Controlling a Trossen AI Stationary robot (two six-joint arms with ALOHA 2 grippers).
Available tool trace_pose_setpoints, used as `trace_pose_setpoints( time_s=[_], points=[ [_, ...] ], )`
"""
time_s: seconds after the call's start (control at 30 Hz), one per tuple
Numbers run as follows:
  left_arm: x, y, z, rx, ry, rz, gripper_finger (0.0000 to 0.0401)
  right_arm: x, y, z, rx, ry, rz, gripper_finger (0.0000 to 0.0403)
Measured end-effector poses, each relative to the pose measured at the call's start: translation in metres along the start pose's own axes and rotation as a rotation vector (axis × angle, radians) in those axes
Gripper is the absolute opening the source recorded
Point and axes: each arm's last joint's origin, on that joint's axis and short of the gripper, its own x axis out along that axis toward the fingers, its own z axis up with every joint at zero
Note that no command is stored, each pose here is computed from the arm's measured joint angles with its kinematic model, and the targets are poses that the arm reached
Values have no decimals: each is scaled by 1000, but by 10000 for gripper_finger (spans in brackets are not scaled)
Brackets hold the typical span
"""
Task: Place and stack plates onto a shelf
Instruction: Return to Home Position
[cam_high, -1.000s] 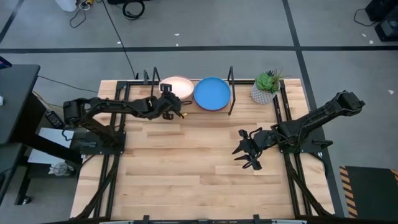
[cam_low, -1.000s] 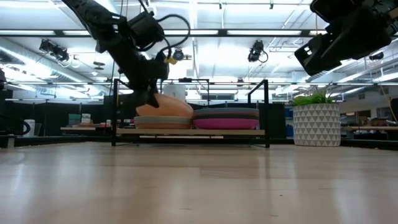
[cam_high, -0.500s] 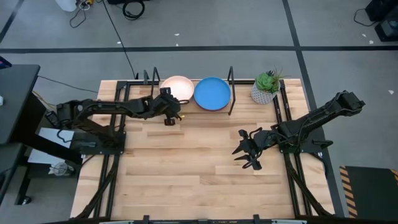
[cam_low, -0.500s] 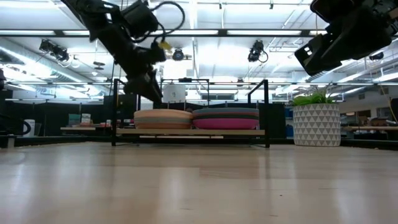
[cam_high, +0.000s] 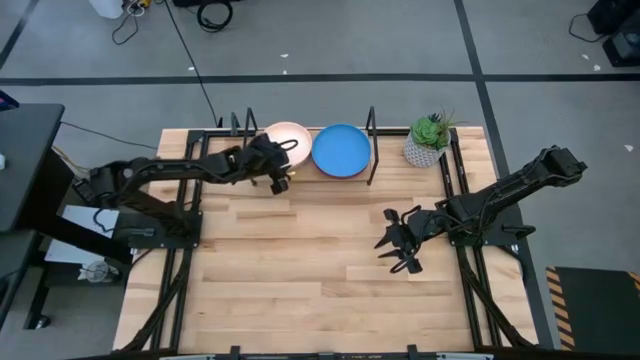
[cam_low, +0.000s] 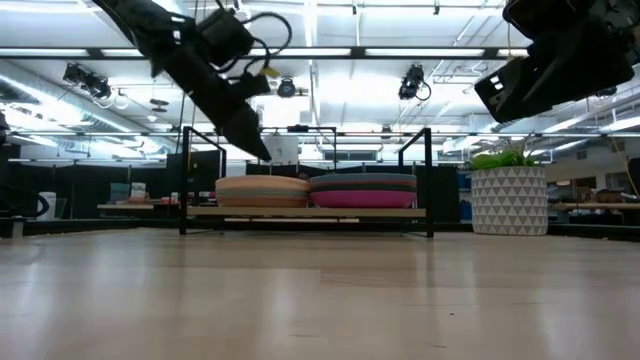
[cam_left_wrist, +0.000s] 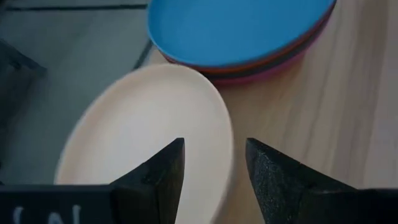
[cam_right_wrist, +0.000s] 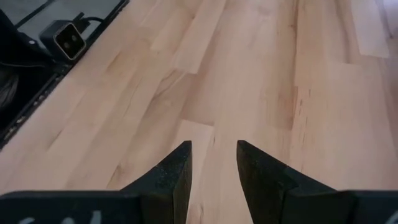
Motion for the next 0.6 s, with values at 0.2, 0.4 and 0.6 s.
trace_pose_setpoints(
  time_s=[0.2,0.4,0.6],
  points=[
    [22,-10,-12,51,89,-27,176,2,-1,-7,3,11,-7,132],
    [16,-5,-2,67,53,15,176,2,-1,-6,19,-5,-7,132],
    [7,0,12,36,-57,39,176,2,-1,-6,28,-5,-6,132]
  ],
)
